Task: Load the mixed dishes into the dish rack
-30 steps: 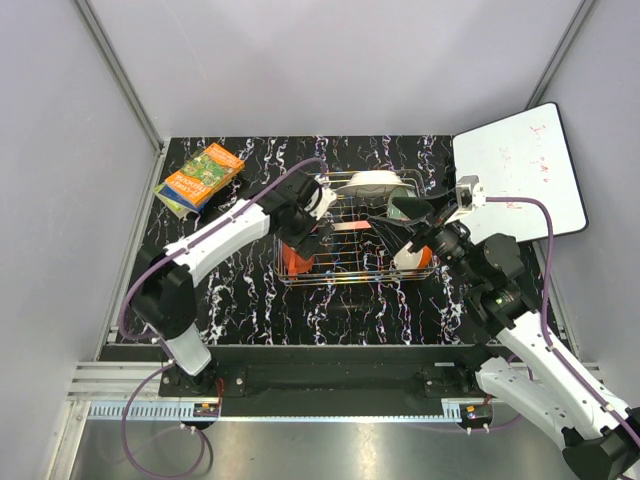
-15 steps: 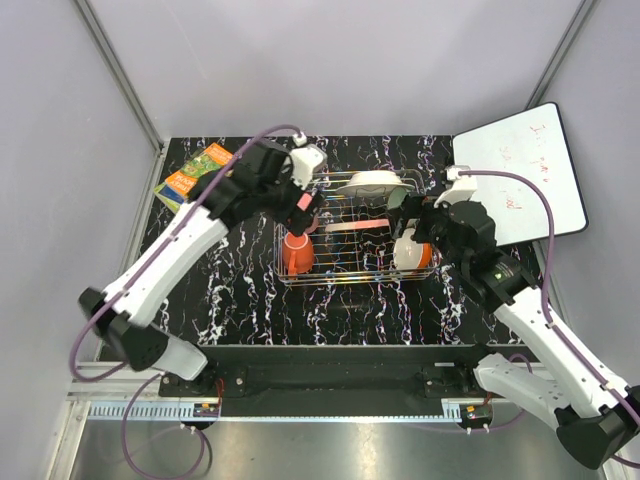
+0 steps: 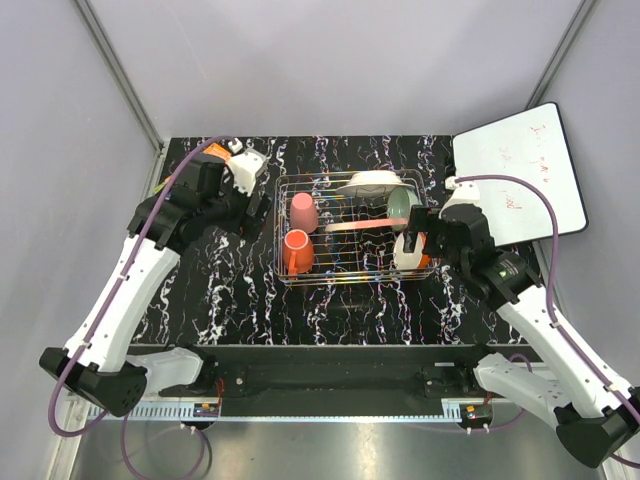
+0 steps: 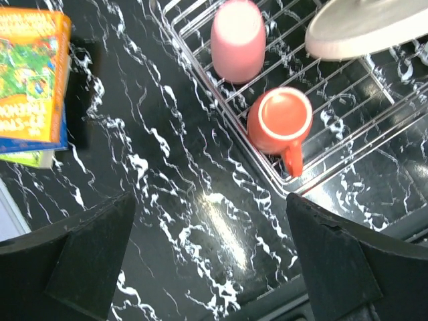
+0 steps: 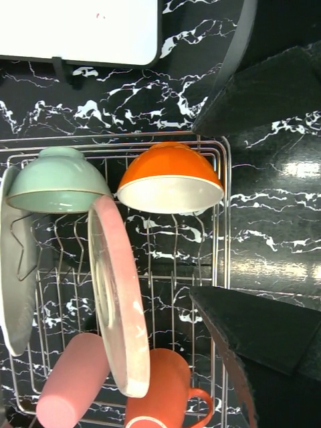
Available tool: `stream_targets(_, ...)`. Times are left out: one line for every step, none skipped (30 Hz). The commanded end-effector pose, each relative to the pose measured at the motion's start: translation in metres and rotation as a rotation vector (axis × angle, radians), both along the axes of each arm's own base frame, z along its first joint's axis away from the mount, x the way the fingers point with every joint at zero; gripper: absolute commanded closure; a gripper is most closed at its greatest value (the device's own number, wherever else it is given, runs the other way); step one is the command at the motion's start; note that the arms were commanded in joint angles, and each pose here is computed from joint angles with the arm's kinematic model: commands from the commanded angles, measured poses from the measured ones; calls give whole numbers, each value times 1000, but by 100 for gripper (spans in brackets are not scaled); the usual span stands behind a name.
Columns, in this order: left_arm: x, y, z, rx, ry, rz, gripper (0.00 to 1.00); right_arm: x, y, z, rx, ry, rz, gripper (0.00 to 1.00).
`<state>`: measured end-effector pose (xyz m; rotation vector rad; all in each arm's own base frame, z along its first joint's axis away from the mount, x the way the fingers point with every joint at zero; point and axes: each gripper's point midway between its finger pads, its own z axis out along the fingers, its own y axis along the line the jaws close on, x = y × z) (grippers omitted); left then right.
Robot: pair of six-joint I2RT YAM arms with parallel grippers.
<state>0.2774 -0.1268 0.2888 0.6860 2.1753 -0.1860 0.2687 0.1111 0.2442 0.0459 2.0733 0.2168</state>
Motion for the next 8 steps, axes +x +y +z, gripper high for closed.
stream_targets(5,-3,11,-49,-44,1,1,-4,3,20,31,-28,22,0)
stream_targets(6,-3,11,-55,-43,3,1,-4,4,23,34,-37,27,0)
stream_targets(6,-5,11,-61,-42,-4,1,-4,4,24,34,-39,33,0)
stream_targets(7,-5,9,-62,-38,-2,1,-3,5,24,34,-37,36,0)
stream_targets(8,-5,9,-68,-37,1,1,-4,7,24,34,-32,47,0)
stream_targets(7,-7,9,-76,-35,-8,1,-4,8,23,33,-28,49,0)
stream_targets(7,-7,9,-79,-36,-7,1,-5,9,23,36,-25,56,0)
stream_targets(9,-6,9,-83,-37,-4,1,-6,11,25,45,-29,70,0)
